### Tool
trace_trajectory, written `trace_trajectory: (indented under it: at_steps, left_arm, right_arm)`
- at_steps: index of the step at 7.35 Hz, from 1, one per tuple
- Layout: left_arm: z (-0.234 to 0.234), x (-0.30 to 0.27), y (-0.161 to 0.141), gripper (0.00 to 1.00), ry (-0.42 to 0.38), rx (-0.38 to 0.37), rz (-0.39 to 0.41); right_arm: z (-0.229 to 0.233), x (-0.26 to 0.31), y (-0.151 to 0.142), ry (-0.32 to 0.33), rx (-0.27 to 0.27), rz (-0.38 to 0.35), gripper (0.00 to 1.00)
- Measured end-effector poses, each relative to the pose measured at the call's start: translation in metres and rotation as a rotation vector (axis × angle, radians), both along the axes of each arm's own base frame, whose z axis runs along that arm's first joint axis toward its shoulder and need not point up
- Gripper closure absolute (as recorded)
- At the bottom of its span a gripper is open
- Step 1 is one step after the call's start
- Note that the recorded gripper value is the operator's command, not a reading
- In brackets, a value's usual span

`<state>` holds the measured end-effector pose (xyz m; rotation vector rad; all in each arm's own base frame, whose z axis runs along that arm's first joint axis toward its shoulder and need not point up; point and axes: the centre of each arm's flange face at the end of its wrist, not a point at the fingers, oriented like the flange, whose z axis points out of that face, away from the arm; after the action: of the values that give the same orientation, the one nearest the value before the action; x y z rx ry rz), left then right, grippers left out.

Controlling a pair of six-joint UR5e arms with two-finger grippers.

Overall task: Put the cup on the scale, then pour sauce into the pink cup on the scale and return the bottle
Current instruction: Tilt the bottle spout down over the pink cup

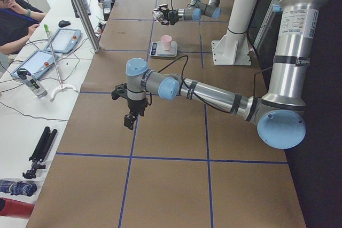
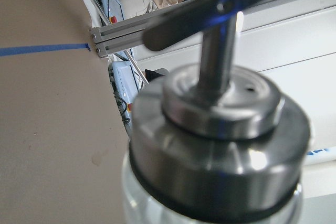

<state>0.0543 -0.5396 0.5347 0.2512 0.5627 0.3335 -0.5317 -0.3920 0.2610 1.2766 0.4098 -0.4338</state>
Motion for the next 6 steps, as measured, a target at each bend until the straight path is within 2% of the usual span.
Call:
trace_trajectory:
  at_steps: [3,6]
  left_arm:
    - [0.002,0.0,-0.001,0.0,-0.001,-0.003,0.0]
    - [0.001,0.0,-0.002,0.0,-0.001,-0.001,0.0]
  right_arm:
    - [0.005,-0.005,-0.001,0.107,0.034,0.024,1.0]
    - [0.013,-0.014,0.006,0.185,0.067,0.041,1.0]
